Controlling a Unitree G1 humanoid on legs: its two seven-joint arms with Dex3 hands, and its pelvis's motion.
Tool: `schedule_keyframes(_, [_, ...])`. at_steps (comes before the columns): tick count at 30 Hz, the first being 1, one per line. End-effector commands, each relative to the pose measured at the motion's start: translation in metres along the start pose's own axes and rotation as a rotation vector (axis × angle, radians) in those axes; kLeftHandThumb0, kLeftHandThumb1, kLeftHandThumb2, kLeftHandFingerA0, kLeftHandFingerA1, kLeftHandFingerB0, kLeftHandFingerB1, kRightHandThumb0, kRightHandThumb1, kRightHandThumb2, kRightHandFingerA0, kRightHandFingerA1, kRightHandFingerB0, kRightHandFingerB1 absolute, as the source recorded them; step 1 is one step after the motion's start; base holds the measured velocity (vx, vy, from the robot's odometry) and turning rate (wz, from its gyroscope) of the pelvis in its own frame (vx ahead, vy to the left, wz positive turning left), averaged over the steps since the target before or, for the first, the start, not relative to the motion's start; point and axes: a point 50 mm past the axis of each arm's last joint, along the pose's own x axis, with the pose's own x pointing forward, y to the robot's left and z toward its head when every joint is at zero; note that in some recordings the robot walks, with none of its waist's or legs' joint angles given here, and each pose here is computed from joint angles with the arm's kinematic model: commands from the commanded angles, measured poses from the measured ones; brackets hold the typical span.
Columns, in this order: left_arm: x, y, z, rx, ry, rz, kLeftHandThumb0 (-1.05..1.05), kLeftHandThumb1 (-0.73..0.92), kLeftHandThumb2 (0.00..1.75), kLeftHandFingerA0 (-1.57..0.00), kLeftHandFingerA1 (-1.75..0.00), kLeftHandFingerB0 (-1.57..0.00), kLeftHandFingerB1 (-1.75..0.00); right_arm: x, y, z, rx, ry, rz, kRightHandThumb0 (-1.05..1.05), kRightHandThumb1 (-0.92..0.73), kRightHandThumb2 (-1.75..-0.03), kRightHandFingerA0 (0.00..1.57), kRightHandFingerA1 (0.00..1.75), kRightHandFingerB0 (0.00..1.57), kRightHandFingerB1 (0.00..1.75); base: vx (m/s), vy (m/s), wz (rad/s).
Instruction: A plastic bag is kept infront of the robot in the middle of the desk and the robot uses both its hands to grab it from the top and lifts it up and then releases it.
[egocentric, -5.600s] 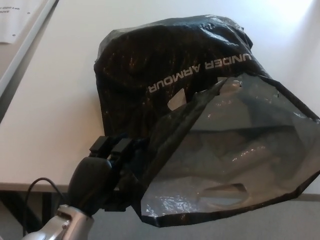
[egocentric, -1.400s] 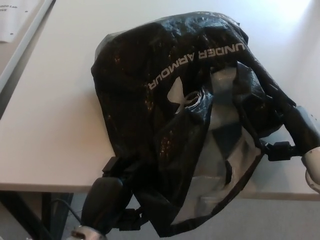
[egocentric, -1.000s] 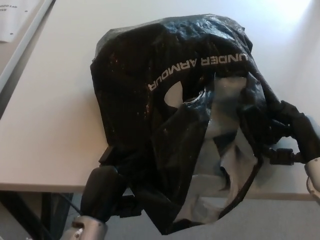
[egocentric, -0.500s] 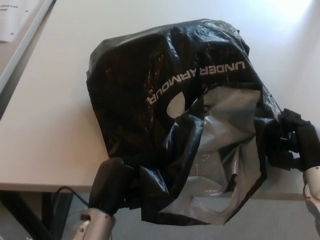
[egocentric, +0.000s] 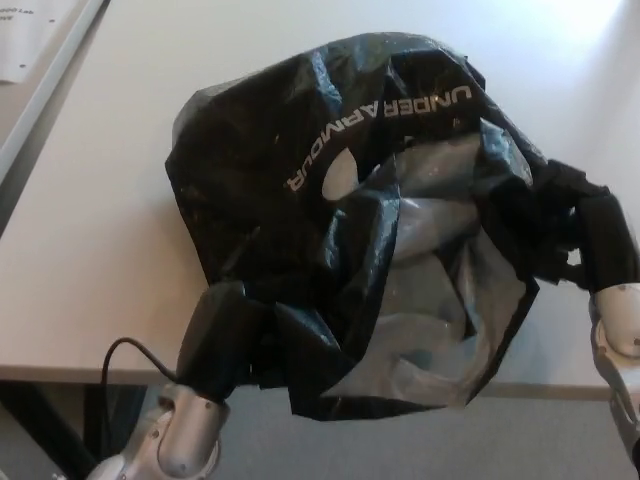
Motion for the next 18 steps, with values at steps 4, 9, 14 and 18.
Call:
schedule_keyframes(4, [0.085, 0.123, 0.121, 0.133, -0.449, 0.236, -0.49, 0.82, 0.69, -1.11, -1.57, -0.92, -1.32, 0.027, -0.014, 0.186, 0.184, -0.451, 0.182, -0.54, -0.85, -0.67, 1.0, 1.75, 0.71, 1.7, 0.0, 0.0, 0.0])
schedule_keyframes(9, [0.1, 0.159, 0.175, 0.197, -0.549, 0.365, -0.52, 0.87, 0.66, -1.1, -1.75, -0.93, -1.65, 0.025, -0.03, 0.232, 0.132, -0.572, 0.159, -0.58, -0.82, -0.66, 1.07, 1.67, 0.89, 1.57, 0.0, 0.0, 0.0])
schedule_keyframes(14, [0.107, 0.178, 0.203, 0.178, -0.612, 0.414, -0.51, 0.86, 0.66, -1.2, -1.62, -1.04, -1.46, 0.022, -0.04, 0.253, 0.156, -0.597, 0.168, -0.6, -0.82, -0.66, 1.02, 1.7, 0.87, 1.62, 0.0, 0.0, 0.0])
schedule_keyframes(18, [0.113, 0.195, 0.228, 0.202, -0.656, 0.463, -0.53, 0.82, 0.68, -1.17, -1.74, -1.03, -1.66, 0.018, -0.047, 0.267, 0.207, -0.636, 0.192, -0.6, -0.81, -0.66, 1.05, 1.65, 0.81, 1.63, 0.0, 0.0, 0.0])
